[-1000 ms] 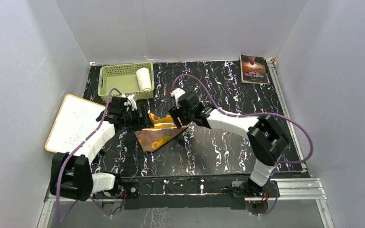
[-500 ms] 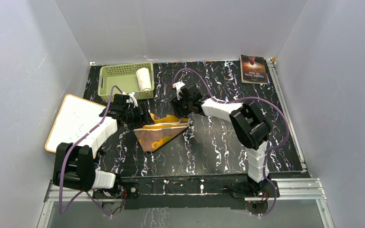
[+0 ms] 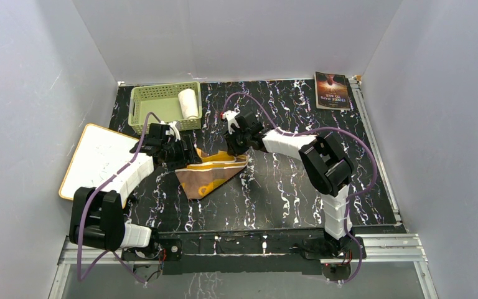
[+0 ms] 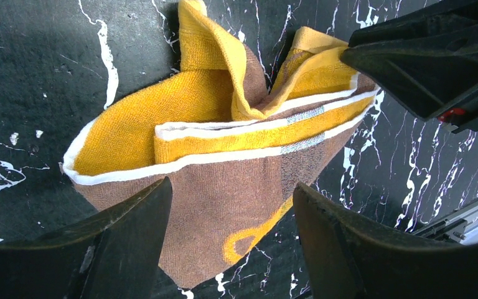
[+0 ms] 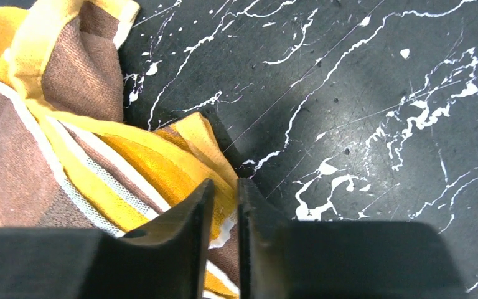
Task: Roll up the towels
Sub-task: Flatten out the towel at the center of the board.
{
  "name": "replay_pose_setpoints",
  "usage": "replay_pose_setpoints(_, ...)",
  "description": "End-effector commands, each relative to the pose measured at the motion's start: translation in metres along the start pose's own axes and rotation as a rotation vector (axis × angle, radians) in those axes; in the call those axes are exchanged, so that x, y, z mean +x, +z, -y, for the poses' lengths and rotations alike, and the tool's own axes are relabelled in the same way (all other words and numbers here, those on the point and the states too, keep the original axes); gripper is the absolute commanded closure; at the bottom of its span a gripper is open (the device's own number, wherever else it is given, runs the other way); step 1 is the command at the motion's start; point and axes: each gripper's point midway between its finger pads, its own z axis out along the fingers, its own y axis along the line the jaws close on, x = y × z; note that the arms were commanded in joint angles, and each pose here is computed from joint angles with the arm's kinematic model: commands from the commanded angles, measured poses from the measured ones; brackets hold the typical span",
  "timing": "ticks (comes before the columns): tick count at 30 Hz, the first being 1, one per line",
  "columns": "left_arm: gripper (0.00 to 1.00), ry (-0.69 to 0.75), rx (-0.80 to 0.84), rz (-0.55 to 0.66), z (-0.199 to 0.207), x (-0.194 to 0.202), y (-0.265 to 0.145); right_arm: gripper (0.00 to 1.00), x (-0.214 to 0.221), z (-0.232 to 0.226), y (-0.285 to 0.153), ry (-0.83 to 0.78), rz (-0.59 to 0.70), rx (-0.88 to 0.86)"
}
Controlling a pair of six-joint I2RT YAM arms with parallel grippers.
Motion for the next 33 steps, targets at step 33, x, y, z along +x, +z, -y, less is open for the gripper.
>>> replay_pose_setpoints(33, 0.24, 0.098, -0.029, 0.113, 0.012, -0.033, -0.045, 1.00, -0.223, -0.052, -0.294, -0.026, 0.788, 0.095)
